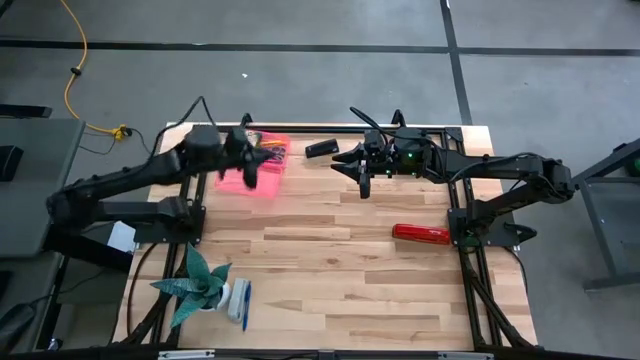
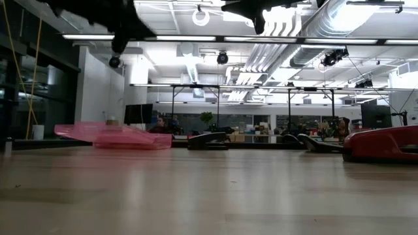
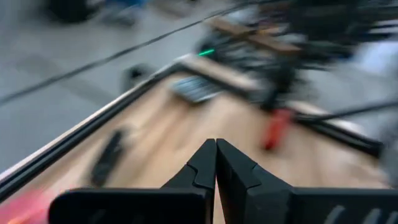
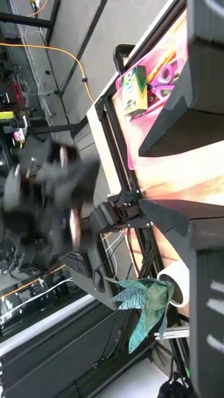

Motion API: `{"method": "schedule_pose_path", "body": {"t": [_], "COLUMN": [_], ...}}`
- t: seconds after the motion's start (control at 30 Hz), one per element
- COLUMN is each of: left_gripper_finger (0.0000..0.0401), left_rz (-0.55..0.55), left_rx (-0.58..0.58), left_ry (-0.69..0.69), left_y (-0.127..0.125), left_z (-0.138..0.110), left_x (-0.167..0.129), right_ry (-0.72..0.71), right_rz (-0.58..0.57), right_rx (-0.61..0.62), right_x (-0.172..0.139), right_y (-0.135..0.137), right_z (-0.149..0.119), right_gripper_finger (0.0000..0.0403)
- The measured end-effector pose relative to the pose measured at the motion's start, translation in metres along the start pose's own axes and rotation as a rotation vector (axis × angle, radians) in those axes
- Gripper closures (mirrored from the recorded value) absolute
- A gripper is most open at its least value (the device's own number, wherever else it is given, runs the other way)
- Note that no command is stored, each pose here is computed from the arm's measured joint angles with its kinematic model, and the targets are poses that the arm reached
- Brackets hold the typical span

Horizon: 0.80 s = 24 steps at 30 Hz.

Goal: Pack school essentials
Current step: Put the blue pen into the pink supply box

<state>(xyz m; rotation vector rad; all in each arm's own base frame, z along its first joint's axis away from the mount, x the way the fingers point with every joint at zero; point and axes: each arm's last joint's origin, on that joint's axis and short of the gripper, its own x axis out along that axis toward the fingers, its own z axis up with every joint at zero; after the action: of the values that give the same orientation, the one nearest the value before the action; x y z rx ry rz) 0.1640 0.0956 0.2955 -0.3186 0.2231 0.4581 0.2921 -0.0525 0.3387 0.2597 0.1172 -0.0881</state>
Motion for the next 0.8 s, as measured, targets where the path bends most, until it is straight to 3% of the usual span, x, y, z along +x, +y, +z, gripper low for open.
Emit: {"method": "schedule_pose_path", "body": {"t": [0.1,0.17,0.37,0.8], "left_gripper_finger": [0.0401,0.0401,0.0400,0.0373], "left_rz": [-0.169,-0.215,-0.171,-0.178], "left_rx": [0.086,0.121,0.190,0.196], "left_ry": [-0.058,-0.084,-0.157,-0.213], "left_y": [-0.030,-0.044,-0.063,-0.065], "left_z": [0.002,0.002,0.001,0.006], "left_x": [-0.012,-0.016,-0.020,-0.022], "right_ry": [0.000,0.000,0.004,0.015], "right_rz": [0.000,0.000,0.022,0.045], "right_rx": [-0.006,-0.006,-0.014,-0.025], "right_x": [0.000,0.000,0.000,0.000], "right_y": [0.000,0.000,0.001,0.001], "right_z": [0.000,0.000,0.000,-0.001], "right_gripper_finger": [0.0290,0.0290,0.0290,0.0290]}}
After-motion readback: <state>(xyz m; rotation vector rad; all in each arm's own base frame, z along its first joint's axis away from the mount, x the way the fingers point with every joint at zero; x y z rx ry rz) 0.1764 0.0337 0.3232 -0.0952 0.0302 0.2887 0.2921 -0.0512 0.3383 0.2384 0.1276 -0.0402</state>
